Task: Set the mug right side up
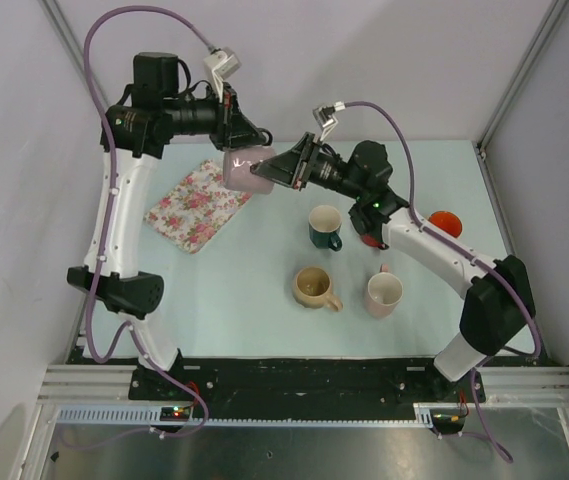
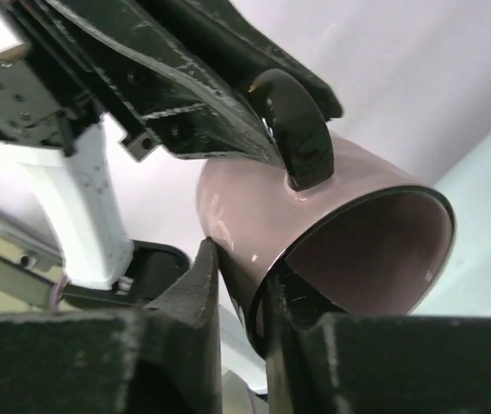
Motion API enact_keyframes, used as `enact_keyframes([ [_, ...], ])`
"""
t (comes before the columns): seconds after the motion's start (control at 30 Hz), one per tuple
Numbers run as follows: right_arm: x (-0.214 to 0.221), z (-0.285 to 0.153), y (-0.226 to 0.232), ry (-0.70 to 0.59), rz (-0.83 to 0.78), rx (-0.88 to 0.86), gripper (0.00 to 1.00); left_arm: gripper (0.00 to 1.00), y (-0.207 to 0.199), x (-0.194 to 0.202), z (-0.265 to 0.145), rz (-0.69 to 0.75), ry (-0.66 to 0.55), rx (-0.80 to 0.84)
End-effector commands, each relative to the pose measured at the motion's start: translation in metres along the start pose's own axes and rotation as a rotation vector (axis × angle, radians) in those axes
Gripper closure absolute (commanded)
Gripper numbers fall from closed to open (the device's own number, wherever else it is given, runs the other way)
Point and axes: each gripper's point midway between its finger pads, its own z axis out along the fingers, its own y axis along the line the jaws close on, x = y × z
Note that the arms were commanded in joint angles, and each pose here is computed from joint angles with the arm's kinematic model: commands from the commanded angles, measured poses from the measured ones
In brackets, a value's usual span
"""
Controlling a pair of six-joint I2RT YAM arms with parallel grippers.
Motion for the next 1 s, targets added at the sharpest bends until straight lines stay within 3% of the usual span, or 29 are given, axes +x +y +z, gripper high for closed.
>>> enact_keyframes([
  [0.0, -0.011, 0.0, 0.06, -0.007, -0.058, -0.229, 0.95, 1.0, -0.021, -0.007, 0.003, 0.001, -0.013, 0.046],
  [0.1, -0.015, -0.01, 0.033, -0.026, -0.071, -0.046, 0.99, 0.99, -0.01, -0.003, 0.003, 0.013, -0.002, 0.0],
  [0.13, -0.021, -0.018, 0.028, -0.049, -0.137, 0.025, 1.0, 0.81, -0.003, -0.001, 0.002, 0.014, 0.002, -0.035],
  [0.2, -0.025, -0.039, 0.003, -0.058, -0.208, 0.235, 1.0, 0.28, 0.011, 0.002, -0.001, 0.017, 0.011, -0.102],
  [0.23, -0.03, -0.051, -0.005, -0.07, -0.246, 0.32, 1.0, 0.14, 0.018, 0.002, -0.004, 0.019, 0.012, -0.138],
  [0.3, -0.041, -0.082, -0.013, -0.086, -0.33, 0.465, 1.0, 0.04, 0.032, 0.0, -0.011, 0.025, 0.008, -0.214],
  [0.5, -0.059, -0.201, -0.048, -0.104, -0.444, 0.985, 1.0, 0.0, 0.058, -0.003, -0.041, 0.082, 0.012, -0.408],
  [0.6, -0.046, -0.283, -0.079, -0.034, -0.373, 1.329, 1.0, 0.0, 0.077, 0.014, -0.048, 0.074, 0.063, -0.497],
  [0.7, -0.018, -0.352, -0.102, 0.057, -0.238, 1.569, 1.0, 0.0, 0.093, 0.034, -0.052, 0.039, 0.112, -0.554],
  [0.83, 0.023, -0.404, -0.122, 0.115, -0.081, 1.695, 1.0, 0.0, 0.111, 0.063, -0.053, -0.021, 0.156, -0.597],
  [0.97, 0.055, -0.422, -0.148, 0.106, 0.05, 1.677, 1.0, 0.0, 0.122, 0.09, -0.052, -0.046, 0.176, -0.633],
])
